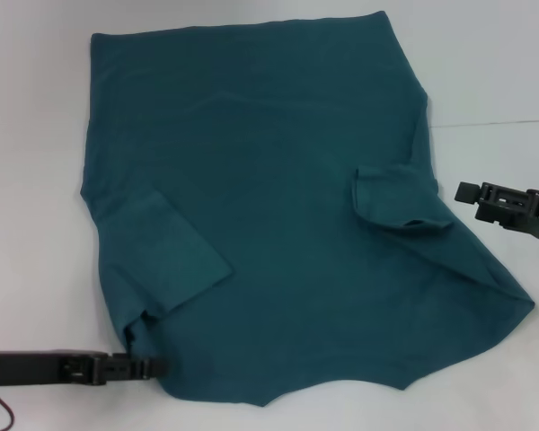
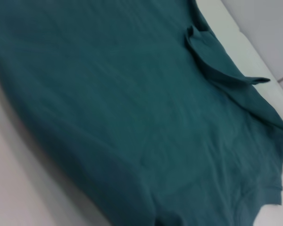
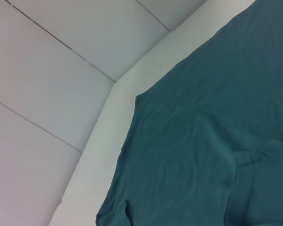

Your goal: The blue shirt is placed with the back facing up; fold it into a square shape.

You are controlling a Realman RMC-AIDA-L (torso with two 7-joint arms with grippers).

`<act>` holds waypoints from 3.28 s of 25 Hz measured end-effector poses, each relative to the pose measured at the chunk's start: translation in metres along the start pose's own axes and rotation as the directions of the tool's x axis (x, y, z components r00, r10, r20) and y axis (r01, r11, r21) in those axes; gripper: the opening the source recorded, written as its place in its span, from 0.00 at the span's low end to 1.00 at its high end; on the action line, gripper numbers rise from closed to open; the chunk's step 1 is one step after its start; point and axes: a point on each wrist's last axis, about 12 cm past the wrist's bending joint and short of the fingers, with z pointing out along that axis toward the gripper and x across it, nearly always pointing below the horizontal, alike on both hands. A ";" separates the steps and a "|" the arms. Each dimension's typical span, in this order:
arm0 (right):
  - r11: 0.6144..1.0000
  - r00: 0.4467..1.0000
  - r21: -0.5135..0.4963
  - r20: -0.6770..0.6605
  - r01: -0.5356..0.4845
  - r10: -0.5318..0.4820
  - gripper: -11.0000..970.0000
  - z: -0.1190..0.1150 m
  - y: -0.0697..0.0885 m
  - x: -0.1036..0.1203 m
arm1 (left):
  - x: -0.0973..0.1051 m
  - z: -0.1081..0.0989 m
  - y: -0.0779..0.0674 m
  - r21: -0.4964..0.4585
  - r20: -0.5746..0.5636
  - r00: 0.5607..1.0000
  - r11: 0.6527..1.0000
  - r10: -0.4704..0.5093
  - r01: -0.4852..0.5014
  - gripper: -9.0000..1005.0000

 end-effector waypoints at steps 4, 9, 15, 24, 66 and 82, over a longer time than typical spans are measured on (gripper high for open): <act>1.000 1.000 0.001 0.000 -0.001 0.001 0.93 0.000 0.000 0.000 | -0.001 0.005 -0.002 0.010 -0.020 1.000 1.000 0.008 -0.008 0.87; 1.000 1.000 0.002 0.000 -0.001 0.001 0.93 0.000 0.000 0.000 | -0.001 0.005 -0.002 0.012 -0.023 1.000 1.000 0.005 -0.005 0.87; 1.000 1.000 0.001 0.000 -0.001 0.001 0.93 0.000 0.000 0.000 | 0.000 0.005 -0.002 0.013 -0.028 1.000 1.000 0.002 -0.001 0.87; 1.000 1.000 0.003 0.001 -0.002 0.002 0.93 -0.001 -0.001 0.001 | 0.002 0.005 -0.004 0.031 -0.038 0.999 1.000 -0.001 0.002 0.87; 1.000 0.999 0.004 0.031 -0.014 0.014 0.93 -0.007 -0.003 -0.002 | -0.001 -0.007 0.007 -0.038 -0.006 0.991 0.991 -0.131 0.131 0.87; 1.000 0.999 0.003 0.035 -0.013 0.013 0.93 -0.007 -0.003 -0.002 | 0.000 -0.003 0.004 -0.024 -0.029 0.978 0.978 -0.207 0.207 0.87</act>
